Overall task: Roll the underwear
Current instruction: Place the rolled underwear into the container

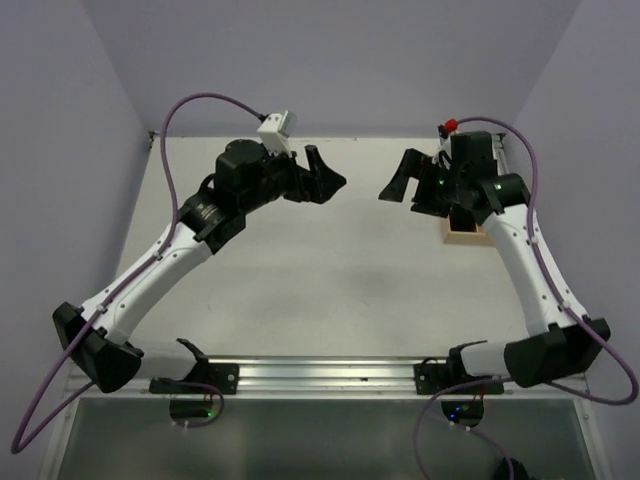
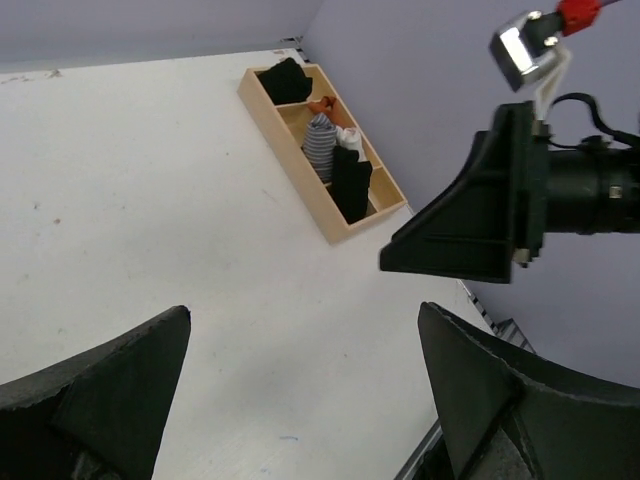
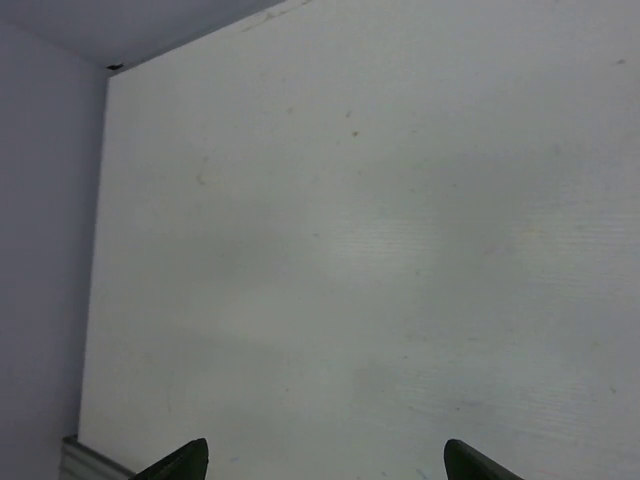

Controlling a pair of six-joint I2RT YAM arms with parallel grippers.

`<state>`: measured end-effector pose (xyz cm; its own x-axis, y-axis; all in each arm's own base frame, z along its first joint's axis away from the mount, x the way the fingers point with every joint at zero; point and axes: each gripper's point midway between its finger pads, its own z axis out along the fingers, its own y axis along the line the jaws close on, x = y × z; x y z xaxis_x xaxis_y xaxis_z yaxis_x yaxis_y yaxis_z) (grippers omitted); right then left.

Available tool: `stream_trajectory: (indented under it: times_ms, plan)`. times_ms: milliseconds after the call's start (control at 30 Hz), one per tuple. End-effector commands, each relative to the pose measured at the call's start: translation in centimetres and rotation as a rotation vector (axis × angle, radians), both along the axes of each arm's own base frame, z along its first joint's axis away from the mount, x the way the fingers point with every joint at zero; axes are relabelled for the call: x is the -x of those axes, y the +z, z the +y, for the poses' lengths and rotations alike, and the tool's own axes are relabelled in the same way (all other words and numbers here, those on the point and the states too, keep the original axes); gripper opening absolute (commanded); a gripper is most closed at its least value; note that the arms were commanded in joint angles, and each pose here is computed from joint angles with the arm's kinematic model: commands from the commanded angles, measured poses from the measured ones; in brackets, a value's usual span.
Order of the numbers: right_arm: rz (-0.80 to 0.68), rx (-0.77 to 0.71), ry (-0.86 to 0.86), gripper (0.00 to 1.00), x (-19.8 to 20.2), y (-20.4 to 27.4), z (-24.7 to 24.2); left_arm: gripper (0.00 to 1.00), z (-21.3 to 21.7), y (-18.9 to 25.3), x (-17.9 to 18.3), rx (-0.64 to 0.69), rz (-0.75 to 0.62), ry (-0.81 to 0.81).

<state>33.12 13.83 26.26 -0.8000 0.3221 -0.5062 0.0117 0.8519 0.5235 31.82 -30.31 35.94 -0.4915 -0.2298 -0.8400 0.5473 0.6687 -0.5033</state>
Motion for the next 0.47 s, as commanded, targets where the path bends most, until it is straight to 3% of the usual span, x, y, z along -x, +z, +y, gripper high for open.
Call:
stream_trajectory:
  times_ms: [0,33,100,133,433]
  plan:
    - [-0.014,-0.12,0.065,0.99,5.7,2.3,2.1,1.0,3.3,1.2,2.6,-0.002,-0.042,0.045]
    - [-0.029,-0.15,0.07,0.99,7.2,3.0,2.4,1.0,3.4,-1.0,3.3,-0.004,-0.003,0.033]
    - [-0.013,-0.129,0.044,0.99,8.8,1.9,1.6,1.0,4.2,-0.3,5.0,0.045,-0.037,0.015]
    - [-0.043,-0.132,0.039,0.99,9.8,2.5,1.2,1.0,4.3,-2.2,5.6,0.044,0.005,0.006]
    - [-0.124,-0.128,0.05,0.99,12.3,4.3,0.2,1.0,5.2,-3.5,9.0,0.091,0.031,-0.05]
